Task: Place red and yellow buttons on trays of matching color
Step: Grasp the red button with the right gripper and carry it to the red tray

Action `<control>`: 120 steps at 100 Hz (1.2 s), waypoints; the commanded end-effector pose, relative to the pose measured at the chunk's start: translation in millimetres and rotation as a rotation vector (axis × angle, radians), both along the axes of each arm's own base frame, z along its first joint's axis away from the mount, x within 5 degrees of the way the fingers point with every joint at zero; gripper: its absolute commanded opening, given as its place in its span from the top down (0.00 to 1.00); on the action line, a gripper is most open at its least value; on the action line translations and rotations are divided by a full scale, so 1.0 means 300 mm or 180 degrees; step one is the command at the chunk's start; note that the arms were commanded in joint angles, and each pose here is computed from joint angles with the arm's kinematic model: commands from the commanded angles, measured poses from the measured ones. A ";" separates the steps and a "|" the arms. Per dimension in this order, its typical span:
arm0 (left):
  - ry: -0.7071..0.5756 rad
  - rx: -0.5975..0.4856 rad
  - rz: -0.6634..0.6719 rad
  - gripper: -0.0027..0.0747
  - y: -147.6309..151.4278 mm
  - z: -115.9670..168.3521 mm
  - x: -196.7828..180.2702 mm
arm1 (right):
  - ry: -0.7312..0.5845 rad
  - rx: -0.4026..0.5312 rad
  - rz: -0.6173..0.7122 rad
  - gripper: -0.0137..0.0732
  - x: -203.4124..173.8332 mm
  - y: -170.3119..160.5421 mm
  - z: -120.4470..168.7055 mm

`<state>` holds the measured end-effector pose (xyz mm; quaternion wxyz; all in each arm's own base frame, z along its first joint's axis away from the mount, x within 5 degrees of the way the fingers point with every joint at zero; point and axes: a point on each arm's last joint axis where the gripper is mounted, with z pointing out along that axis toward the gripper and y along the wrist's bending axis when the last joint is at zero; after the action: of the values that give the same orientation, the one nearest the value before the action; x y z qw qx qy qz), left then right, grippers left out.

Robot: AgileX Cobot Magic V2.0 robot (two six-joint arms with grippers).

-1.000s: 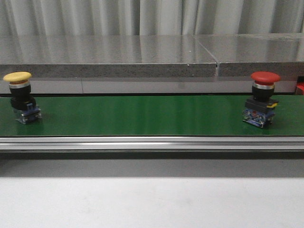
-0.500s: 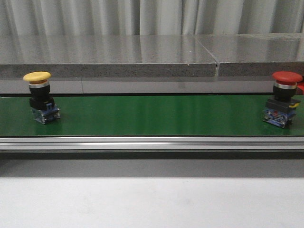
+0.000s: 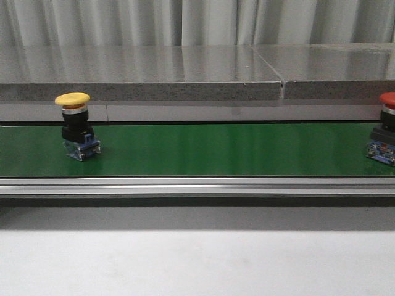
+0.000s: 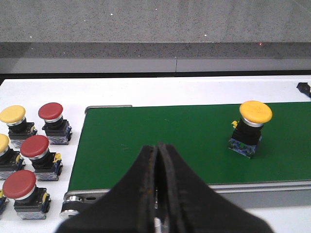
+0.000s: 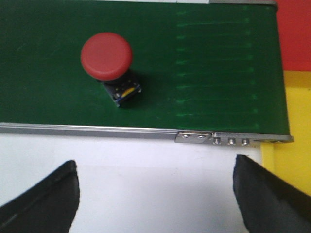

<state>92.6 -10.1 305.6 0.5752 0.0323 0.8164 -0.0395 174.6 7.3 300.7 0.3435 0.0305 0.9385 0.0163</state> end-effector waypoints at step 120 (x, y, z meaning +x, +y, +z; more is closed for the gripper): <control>-0.0321 -0.0070 -0.0028 0.99 -0.004 0.051 0.006 | 0.0134 -0.0342 -0.0372 0.60 0.487 -0.189 0.117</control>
<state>92.6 -10.1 305.6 0.5752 0.0323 0.8164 -0.0395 315.9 -30.0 304.1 0.2752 0.0639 0.9589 -0.0262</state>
